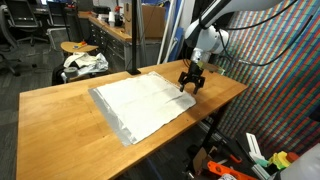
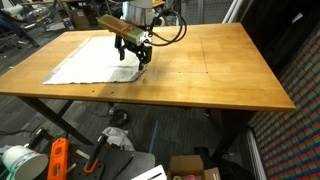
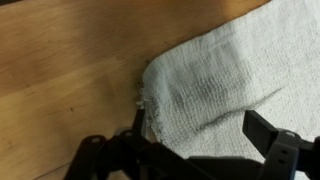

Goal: Fold the towel in half from right to left

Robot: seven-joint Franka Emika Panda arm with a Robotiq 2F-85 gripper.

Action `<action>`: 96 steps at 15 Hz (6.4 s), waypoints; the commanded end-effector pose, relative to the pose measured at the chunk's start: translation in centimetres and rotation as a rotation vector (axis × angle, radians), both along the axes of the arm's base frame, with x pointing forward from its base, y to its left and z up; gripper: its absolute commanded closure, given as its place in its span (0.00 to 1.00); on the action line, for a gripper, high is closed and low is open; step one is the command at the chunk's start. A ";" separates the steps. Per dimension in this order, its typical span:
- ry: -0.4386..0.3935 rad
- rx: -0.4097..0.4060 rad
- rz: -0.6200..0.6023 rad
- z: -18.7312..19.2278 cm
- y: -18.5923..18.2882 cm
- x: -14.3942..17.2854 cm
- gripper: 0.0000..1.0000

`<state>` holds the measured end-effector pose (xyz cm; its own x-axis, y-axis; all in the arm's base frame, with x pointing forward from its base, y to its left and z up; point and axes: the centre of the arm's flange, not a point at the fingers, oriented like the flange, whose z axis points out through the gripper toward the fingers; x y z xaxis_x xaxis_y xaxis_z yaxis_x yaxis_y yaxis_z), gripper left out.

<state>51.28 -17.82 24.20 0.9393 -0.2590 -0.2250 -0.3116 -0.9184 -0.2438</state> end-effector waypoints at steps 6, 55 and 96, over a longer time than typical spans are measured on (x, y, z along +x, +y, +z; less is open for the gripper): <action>0.015 0.011 0.019 -1.9 0.1 1.1 0.00; 0.082 -0.322 0.220 8.1 22.7 4.7 0.31; -0.006 0.132 0.235 -1.8 -0.4 2.1 0.32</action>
<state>53.66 -18.15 22.57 0.9631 -0.0249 -0.2678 -0.1245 -0.9239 -0.3618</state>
